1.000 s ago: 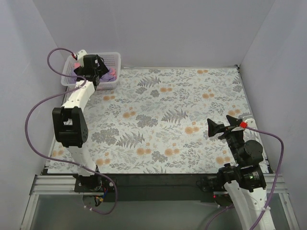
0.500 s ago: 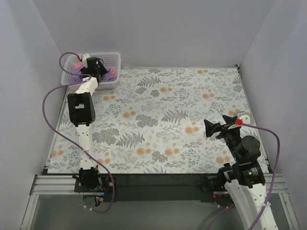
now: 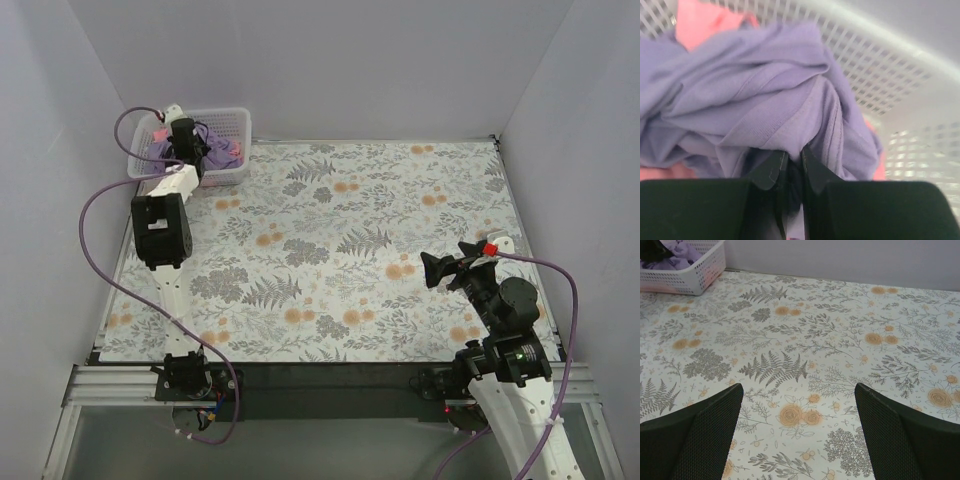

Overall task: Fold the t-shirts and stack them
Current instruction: Grab the tshirt from the pile

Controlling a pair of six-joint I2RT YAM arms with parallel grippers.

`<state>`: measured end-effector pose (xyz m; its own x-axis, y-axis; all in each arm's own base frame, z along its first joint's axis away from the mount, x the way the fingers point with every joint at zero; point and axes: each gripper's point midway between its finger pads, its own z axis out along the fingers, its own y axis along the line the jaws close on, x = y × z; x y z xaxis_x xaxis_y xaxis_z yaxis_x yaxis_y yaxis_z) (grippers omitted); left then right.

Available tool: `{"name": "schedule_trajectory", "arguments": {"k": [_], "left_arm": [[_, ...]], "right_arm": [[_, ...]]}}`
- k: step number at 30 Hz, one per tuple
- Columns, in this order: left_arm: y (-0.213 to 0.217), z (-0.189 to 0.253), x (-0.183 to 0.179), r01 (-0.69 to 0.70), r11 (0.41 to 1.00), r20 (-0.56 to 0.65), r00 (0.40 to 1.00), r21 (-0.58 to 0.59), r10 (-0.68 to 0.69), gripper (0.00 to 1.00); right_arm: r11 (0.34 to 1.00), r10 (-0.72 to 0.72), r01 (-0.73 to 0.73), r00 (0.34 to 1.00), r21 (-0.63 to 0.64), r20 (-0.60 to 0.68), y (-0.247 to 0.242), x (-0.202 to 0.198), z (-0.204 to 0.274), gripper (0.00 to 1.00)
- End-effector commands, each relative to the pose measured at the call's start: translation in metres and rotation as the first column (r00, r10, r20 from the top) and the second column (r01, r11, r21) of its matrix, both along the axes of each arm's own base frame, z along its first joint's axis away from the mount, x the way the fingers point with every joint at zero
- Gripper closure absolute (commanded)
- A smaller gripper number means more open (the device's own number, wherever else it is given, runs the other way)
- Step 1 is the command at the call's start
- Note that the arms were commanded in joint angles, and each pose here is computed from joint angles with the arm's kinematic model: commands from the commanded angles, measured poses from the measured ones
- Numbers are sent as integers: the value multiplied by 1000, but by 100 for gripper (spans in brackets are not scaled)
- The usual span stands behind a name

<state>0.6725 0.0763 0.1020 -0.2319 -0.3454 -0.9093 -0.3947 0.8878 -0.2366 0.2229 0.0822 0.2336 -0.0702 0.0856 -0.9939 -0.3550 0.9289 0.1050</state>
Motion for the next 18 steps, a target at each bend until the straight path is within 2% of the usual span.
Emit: {"name": "schedule_trajectory", "arguments": {"k": [1, 6, 12, 16, 18], "left_arm": [[1, 184, -10, 3, 1000, 367, 930, 17, -10, 100], [-4, 236, -32, 10, 1000, 434, 901, -20, 0, 100], [-37, 286, -48, 167, 984, 487, 865, -62, -116, 100], [-65, 356, -80, 271, 961, 580, 792, -56, -190, 100], [-85, 375, -94, 368, 928, 599, 756, -55, -264, 100]], "right_arm": [[1000, 13, -13, 1000, -5, 27, 2, 1, 6, 2], [1000, 16, -16, 999, -2, 37, 2, -1, 8, 2], [1000, 14, -14, 999, 1, 52, 2, -3, 11, 2], [1000, 14, -14, 998, 4, 61, 1, -4, 13, 2], [1000, 17, -17, 998, 5, 65, 2, -5, 14, 1]]}}
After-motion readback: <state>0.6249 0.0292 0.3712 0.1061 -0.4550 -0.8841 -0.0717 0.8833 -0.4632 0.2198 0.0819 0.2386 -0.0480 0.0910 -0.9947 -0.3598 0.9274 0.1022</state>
